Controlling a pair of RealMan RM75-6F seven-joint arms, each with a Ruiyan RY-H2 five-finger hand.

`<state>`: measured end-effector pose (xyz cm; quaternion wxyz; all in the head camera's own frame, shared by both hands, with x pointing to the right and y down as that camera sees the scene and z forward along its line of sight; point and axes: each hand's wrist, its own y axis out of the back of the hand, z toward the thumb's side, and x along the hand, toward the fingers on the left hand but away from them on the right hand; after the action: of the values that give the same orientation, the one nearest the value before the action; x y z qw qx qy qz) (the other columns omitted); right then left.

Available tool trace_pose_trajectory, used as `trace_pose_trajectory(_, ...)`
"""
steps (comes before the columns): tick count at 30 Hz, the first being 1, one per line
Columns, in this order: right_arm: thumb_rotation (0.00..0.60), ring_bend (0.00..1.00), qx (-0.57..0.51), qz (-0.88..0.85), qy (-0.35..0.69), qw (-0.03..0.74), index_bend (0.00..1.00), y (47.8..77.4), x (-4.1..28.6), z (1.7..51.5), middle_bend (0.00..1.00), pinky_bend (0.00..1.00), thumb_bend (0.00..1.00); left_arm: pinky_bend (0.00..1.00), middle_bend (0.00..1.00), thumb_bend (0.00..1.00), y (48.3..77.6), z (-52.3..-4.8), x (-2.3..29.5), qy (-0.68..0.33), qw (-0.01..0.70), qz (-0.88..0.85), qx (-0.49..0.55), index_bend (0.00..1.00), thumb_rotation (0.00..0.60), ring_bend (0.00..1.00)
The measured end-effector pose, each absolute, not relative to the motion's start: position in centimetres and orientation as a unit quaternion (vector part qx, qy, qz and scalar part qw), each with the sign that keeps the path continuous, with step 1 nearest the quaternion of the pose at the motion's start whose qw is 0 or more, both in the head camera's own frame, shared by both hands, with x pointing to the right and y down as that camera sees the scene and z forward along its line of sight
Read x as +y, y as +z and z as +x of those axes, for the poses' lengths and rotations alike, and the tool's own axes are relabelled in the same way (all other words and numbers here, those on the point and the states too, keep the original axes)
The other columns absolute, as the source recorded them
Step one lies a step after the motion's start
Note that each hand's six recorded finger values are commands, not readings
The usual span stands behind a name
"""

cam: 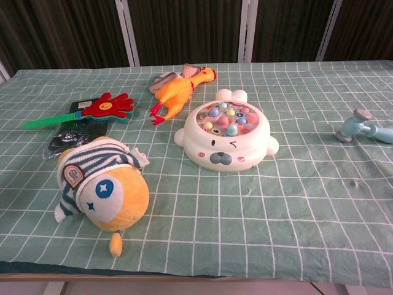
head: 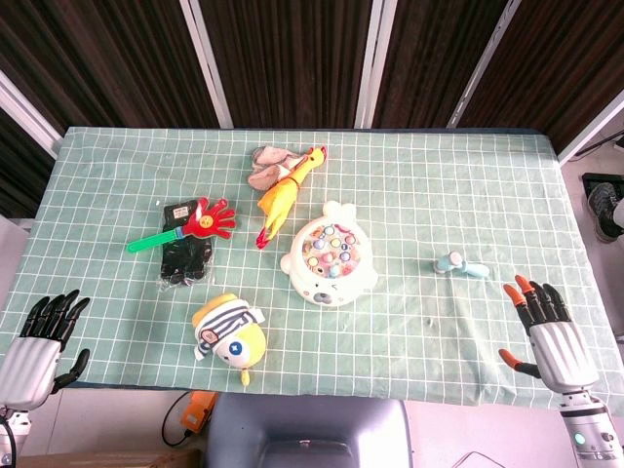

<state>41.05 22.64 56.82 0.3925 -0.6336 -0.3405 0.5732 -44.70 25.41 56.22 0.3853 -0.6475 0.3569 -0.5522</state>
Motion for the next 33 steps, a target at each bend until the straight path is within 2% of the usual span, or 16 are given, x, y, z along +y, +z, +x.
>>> trace_pose_trajectory(8, 0.6, 0.0, -0.338, -0.634, 0.583, 0.381, 0.0, 57.9, 21.7, 41.4, 0.0, 0.0, 0.24, 0.02, 0.0, 0.41, 56.2, -44.7, 25.2, -0.55, 0.381, -0.65, 0.36, 0.0, 0.6, 0.0)
trace_pose_trajectory(15, 0.6, 0.0, -0.334, -0.642, 0.598, 0.343, 0.01, 60.8, 18.0, 43.0, 0.0, 0.0, 0.25, 0.02, 0.0, 0.41, 56.6, -44.6, 25.1, -0.552, 0.379, -0.654, 0.353, 0.0, 0.6, 0.0)
trace_pose_trajectory(23, 0.6, 0.0, -0.321, -0.63, 0.628, 0.324, 0.19, 64.7, 12.0, 45.5, 0.0, 0.0, 0.25, 0.02, 0.0, 0.41, 56.9, -44.4, 25.2, -0.557, 0.379, -0.653, 0.346, 0.0, 0.6, 0.0)
trace_pose_trajectory(26, 0.6, 0.0, -0.325, -0.63, 0.625, 0.325, 0.31, 66.0, 10.8, 45.4, 0.0, 0.0, 0.29, 0.02, 0.0, 0.41, 57.1, -44.3, 25.3, -0.558, 0.378, -0.654, 0.343, 0.0, 0.6, 0.0)
trace_pose_trajectory(33, 0.6, 0.0, -0.323, -0.637, 0.615, 0.333, 0.43, 68.9, 9.2, 44.3, 0.0, 0.01, 0.36, 0.02, 0.0, 0.41, 57.1, -44.4, 25.3, -0.561, 0.378, -0.653, 0.342, 0.0, 0.6, 0.0)
